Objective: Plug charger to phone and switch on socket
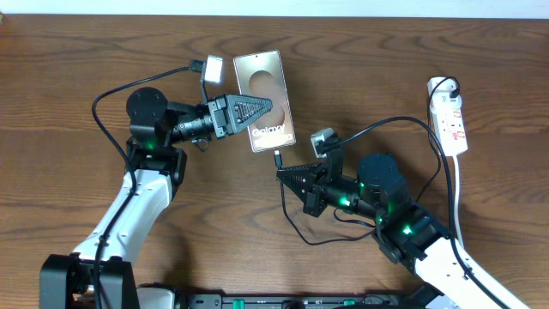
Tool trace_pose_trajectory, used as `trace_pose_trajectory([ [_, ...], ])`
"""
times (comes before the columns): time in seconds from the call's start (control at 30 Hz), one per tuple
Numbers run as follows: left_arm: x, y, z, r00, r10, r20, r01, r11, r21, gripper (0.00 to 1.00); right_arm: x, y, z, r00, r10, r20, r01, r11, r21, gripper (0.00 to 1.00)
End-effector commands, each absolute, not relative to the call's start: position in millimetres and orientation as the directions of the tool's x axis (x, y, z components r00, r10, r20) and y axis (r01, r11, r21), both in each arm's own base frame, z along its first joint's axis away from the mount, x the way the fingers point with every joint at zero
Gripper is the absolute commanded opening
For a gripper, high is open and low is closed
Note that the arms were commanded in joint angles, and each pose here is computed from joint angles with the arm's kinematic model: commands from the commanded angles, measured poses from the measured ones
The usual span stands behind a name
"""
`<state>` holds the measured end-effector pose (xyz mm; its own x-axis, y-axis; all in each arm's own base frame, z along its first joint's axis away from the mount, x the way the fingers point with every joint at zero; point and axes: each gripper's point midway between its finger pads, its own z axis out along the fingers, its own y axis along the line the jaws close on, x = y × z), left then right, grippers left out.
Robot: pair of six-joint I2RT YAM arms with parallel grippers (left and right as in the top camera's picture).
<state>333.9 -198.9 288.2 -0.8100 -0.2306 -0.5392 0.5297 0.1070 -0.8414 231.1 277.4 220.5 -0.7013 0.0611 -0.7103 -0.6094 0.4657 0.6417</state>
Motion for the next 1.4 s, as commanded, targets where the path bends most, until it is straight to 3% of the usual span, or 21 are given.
trace_pose_trajectory([
  [0.0,333,-198,300,-0.779,-0.229,-0.583,0.576,0.107,-0.811,0.08,229,280,225,-0.698,0.058,-0.714,-0.62,0.449,0.643,0.01],
  [1.37,333,-203,300,-0.792,-0.234,-0.564,0.558,0.1,-0.824,0.07,242,276,222,-0.687,0.092,-0.721,-0.596,0.496,0.632,0.01],
])
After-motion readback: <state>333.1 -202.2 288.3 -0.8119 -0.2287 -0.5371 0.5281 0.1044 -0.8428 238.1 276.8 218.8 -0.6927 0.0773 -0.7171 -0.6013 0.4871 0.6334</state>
